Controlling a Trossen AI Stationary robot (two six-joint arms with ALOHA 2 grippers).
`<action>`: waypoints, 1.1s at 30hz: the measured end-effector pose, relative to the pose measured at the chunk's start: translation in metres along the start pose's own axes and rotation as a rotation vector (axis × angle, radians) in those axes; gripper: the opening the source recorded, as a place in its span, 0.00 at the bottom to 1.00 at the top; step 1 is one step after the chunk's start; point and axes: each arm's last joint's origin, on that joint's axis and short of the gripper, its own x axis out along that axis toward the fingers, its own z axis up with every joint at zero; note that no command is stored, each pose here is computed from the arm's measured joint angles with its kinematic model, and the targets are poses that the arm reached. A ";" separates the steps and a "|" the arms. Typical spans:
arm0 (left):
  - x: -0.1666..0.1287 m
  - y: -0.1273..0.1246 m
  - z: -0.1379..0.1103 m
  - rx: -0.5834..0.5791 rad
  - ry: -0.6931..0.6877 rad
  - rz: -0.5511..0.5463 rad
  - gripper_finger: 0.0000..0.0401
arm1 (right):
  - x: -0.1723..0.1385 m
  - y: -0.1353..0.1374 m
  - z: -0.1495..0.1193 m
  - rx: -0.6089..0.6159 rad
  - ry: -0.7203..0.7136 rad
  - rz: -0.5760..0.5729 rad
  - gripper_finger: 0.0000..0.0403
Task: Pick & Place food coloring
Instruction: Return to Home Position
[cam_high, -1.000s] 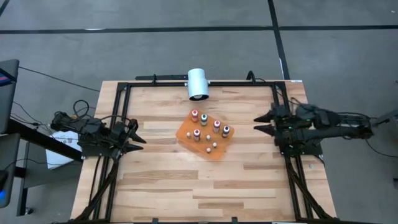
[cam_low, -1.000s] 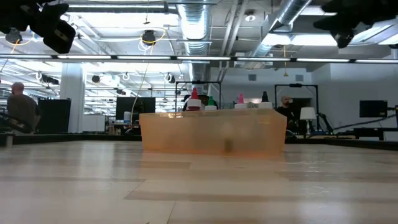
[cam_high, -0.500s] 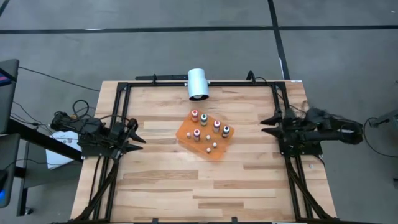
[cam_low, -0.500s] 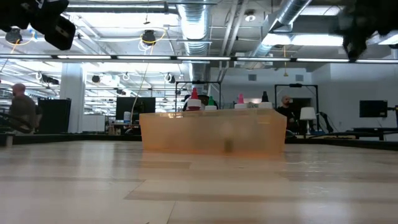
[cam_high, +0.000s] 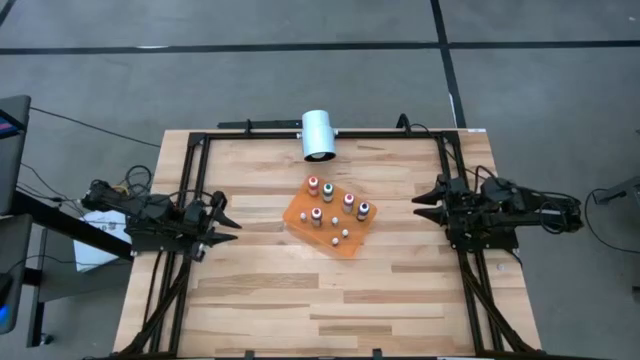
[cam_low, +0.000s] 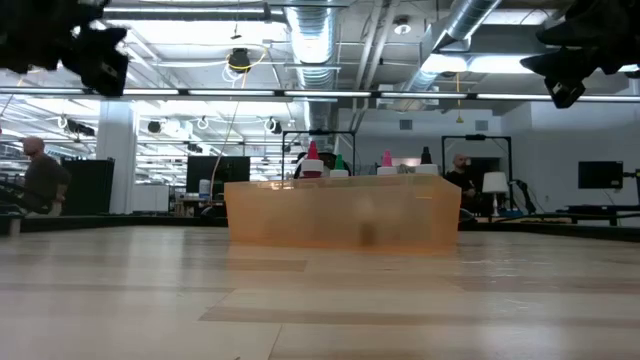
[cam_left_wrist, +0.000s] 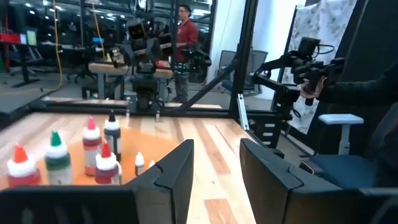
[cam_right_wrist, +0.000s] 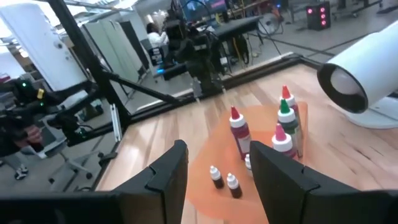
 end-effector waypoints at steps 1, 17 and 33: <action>0.002 0.000 -0.006 -0.013 -0.002 -0.001 0.30 | 0.000 0.000 0.000 0.000 0.002 -0.001 0.40; 0.006 0.002 -0.027 -0.035 -0.005 -0.002 0.30 | 0.011 -0.006 -0.018 0.036 0.012 -0.011 0.39; 0.005 0.002 -0.022 0.030 -0.060 -0.009 0.30 | 0.018 -0.013 -0.036 0.162 0.060 -0.080 0.39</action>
